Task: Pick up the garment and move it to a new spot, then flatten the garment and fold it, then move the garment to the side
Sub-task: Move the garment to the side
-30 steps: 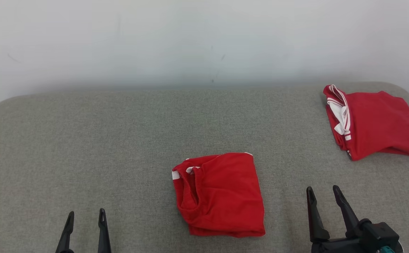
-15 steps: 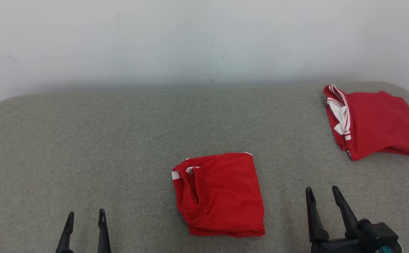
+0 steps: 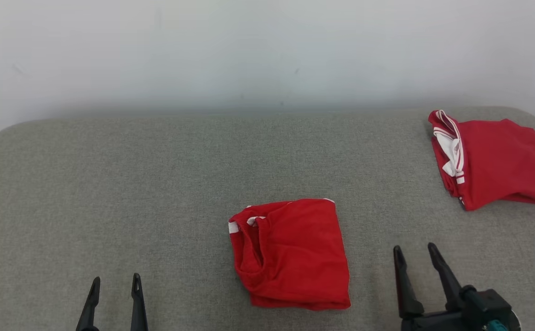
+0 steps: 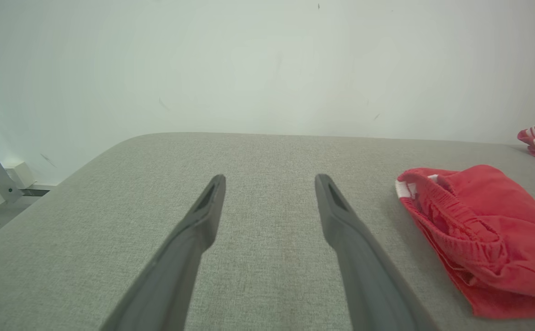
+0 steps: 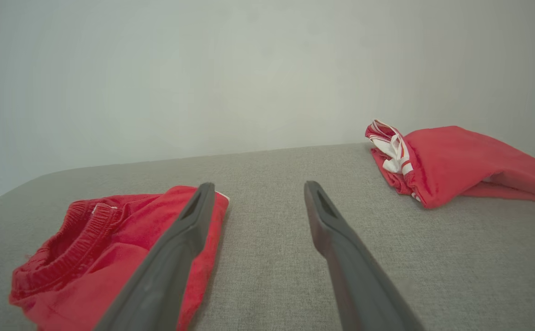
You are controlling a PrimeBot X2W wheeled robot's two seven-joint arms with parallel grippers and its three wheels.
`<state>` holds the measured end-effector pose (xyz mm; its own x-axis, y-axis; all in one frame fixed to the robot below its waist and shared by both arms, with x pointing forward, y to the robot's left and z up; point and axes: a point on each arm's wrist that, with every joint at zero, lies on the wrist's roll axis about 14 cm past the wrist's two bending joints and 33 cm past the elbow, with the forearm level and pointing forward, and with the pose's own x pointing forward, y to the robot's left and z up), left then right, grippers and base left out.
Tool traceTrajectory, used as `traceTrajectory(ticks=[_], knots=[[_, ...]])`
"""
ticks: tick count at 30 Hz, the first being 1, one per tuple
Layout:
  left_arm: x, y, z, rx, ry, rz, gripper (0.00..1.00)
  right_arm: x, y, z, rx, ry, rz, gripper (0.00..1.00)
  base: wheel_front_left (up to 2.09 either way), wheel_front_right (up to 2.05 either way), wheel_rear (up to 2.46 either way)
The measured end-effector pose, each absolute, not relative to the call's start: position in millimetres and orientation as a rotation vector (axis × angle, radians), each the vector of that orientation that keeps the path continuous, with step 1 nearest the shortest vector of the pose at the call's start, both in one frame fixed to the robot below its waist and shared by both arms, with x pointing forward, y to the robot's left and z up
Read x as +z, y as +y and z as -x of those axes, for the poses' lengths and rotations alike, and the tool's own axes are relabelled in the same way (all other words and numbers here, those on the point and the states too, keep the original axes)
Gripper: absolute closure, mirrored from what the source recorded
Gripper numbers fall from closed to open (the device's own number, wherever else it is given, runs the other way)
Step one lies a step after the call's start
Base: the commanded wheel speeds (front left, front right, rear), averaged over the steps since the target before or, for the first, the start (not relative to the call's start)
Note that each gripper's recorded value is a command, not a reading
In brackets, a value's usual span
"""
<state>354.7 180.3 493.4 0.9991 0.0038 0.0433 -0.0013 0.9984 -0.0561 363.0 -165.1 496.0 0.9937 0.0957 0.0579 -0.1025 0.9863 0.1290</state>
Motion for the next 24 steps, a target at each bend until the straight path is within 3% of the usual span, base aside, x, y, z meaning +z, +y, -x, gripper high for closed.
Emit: traceTrajectory(ticks=[11,24], knots=[[489.7,186.4,-355.2,0.023,-0.032,0.066,0.0,462.8,-136.4,-395.7,0.2,0.069,-0.076,0.0,0.0,0.0,0.0],[479.2,196.1,-359.1,0.062,0.002,0.076,0.0,398.8,-98.5,-432.0,0.3,0.361,-0.067,0.0,0.0,0.0,0.0]])
